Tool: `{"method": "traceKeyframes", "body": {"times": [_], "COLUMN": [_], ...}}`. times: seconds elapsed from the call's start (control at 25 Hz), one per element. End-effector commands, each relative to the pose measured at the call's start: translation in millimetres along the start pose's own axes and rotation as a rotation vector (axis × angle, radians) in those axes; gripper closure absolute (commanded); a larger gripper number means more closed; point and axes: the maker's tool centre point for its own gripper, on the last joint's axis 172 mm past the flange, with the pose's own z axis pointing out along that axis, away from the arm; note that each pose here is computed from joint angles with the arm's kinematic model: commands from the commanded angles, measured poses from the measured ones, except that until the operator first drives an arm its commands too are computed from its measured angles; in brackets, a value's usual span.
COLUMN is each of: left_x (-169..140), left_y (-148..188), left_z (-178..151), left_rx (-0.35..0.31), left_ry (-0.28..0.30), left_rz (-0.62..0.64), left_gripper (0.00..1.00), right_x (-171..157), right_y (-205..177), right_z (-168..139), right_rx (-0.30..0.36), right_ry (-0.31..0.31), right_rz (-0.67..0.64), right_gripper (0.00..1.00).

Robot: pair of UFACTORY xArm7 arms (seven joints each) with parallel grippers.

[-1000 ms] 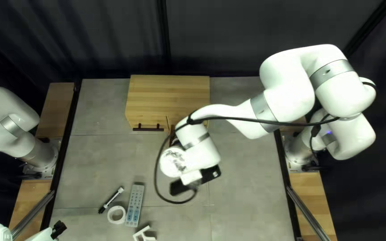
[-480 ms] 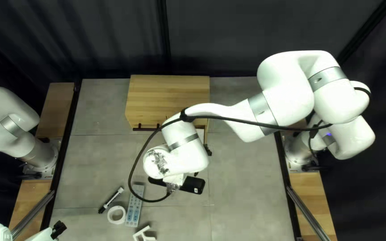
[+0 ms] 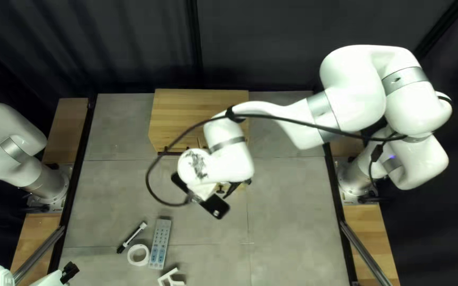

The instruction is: Open drawers and place objects into drawer and close

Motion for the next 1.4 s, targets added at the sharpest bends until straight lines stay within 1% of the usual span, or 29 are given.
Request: {"method": "traceKeyframes", "body": {"times": [0.04, 0.12, 0.16, 0.2, 0.24, 0.28, 0.56, 0.6, 0.64, 0.68, 0.72, 0.8, 0.88, 1.0, 1.12, 1.24, 1.4], "left_x": [0.0, 0.0, 0.0, 0.0, 0.0, 0.0, 0.0, 0.0, 0.0, 0.0, 0.0, 0.0, 0.0, 0.0, 0.0, 0.0, 0.0], "left_y": [0.0, 0.0, 0.0, 0.0, 0.0, 0.0, 0.0, 0.0, 0.0, 0.0, 0.0, 0.0, 0.0, 0.0, 0.0, 0.0, 0.0], "left_z": [0.0, 0.0, 0.0, 0.0, 0.0, 0.0, 0.0, 0.0, 0.0, 0.0, 0.0, 0.0, 0.0, 0.0, 0.0, 0.0, 0.0], "left_rx": [0.0, 0.0, 0.0, 0.0, 0.0, 0.0, 0.0, 0.0, 0.0, 0.0, 0.0, 0.0, 0.0, 0.0, 0.0, 0.0, 0.0], "left_ry": [0.0, 0.0, 0.0, 0.0, 0.0, 0.0, 0.0, 0.0, 0.0, 0.0, 0.0, 0.0, 0.0, 0.0, 0.0, 0.0, 0.0], "left_rz": [0.0, 0.0, 0.0, 0.0, 0.0, 0.0, 0.0, 0.0, 0.0, 0.0, 0.0, 0.0, 0.0, 0.0, 0.0, 0.0, 0.0], "left_gripper": [0.0, 0.0, 0.0, 0.0, 0.0, 0.0, 0.0, 0.0, 0.0, 0.0, 0.0, 0.0, 0.0, 0.0, 0.0, 0.0, 0.0], "right_x": [19.3, 20.4, 22.1, 25.7, 29.2, 30.4, 30.4, 29.6, 29.2, 28.1, 26.1, 19.8, 16.9, 19.4, 28.8, 45.6, 66.6], "right_y": [-10.1, -10.6, -10.6, -11.8, -13.0, -13.5, -13.5, -12.7, -10.7, -9.6, -8.9, -9.6, -13.4, -20.9, -24.2, -28.6, -33.0], "right_z": [-7.6, -10.2, -13.3, -17.0, -19.6, -20.3, -20.3, -18.0, -14.6, -11.0, -7.1, 4.3, 7.7, 2.1, -1.4, 6.0, 13.6], "right_rx": [0.026, 0.012, 0.001, -0.013, -0.028, -0.036, -0.036, -0.057, -0.05, -0.037, -0.028, -0.001, 0.004, -0.02, -0.021, 0.022, 0.081], "right_ry": [0.122, 0.174, 0.216, 0.249, 0.263, 0.269, 0.269, 0.249, 0.226, 0.206, 0.198, 0.176, 0.176, 0.206, 0.254, 0.316, 0.356], "right_rz": [0.179, 0.214, 0.231, 0.226, 0.213, 0.206, 0.206, 0.194, 0.212, 0.245, 0.277, 0.409, 0.522, 0.639, 0.676, 0.66, 0.61], "right_gripper": [0.0, 0.0, 0.0, 0.0, 0.0, 0.0, 0.0, 0.0, 0.0, 0.0, 0.0, 0.0, 0.0, 0.0, 0.0, 0.0, 0.0]}}
